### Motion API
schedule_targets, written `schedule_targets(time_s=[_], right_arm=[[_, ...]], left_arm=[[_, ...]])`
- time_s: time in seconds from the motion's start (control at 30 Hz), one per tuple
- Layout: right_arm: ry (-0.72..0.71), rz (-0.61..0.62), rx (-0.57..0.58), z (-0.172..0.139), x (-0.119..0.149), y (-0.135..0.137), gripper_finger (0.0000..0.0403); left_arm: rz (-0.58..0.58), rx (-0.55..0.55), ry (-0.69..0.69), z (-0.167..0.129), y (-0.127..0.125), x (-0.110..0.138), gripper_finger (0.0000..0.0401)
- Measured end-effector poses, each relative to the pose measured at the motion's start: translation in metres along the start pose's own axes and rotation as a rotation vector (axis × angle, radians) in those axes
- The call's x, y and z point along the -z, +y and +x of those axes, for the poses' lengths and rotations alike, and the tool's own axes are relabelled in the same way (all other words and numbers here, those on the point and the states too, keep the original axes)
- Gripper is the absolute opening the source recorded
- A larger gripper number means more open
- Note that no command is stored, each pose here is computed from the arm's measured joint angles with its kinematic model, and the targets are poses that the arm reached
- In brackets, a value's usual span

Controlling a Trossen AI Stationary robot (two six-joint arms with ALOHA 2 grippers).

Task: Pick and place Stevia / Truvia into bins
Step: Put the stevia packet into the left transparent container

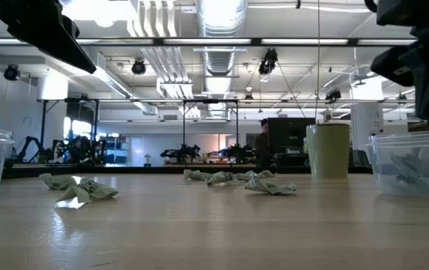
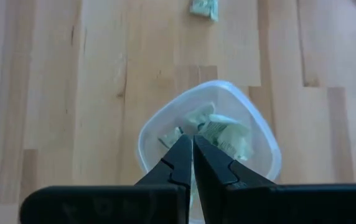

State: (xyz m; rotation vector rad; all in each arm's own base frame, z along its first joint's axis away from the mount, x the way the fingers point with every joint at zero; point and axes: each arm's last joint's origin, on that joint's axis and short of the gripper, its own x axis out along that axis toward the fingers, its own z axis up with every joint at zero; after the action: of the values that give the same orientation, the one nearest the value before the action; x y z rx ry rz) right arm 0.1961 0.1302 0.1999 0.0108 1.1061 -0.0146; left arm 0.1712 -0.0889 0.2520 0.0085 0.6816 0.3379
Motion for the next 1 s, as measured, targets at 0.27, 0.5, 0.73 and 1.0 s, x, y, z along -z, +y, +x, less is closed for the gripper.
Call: schedule_targets(time_s=[0.27,0.5,0.73,1.0], right_arm=[[-0.003,0.014,0.017,0.002,-0.006,-0.004,0.0009],[-0.199,-0.095,0.116,-0.02,-0.023,-0.007,0.0009],[-0.335,-0.257,0.14,-0.024,-0.036,-0.002,0.0009],[-0.34,-0.271,0.15,-0.024,-0.036,-0.002,0.0009]], left_arm=[[0.0,0.0,0.0,0.0,0.0,0.0,0.0116],[0.014,-0.002,0.003,0.0,0.0,0.001,0.0116],[0.096,0.107,0.102,0.006,0.003,0.001,0.0116],[0.125,0.239,0.297,0.035,0.011,0.0,0.0116]])
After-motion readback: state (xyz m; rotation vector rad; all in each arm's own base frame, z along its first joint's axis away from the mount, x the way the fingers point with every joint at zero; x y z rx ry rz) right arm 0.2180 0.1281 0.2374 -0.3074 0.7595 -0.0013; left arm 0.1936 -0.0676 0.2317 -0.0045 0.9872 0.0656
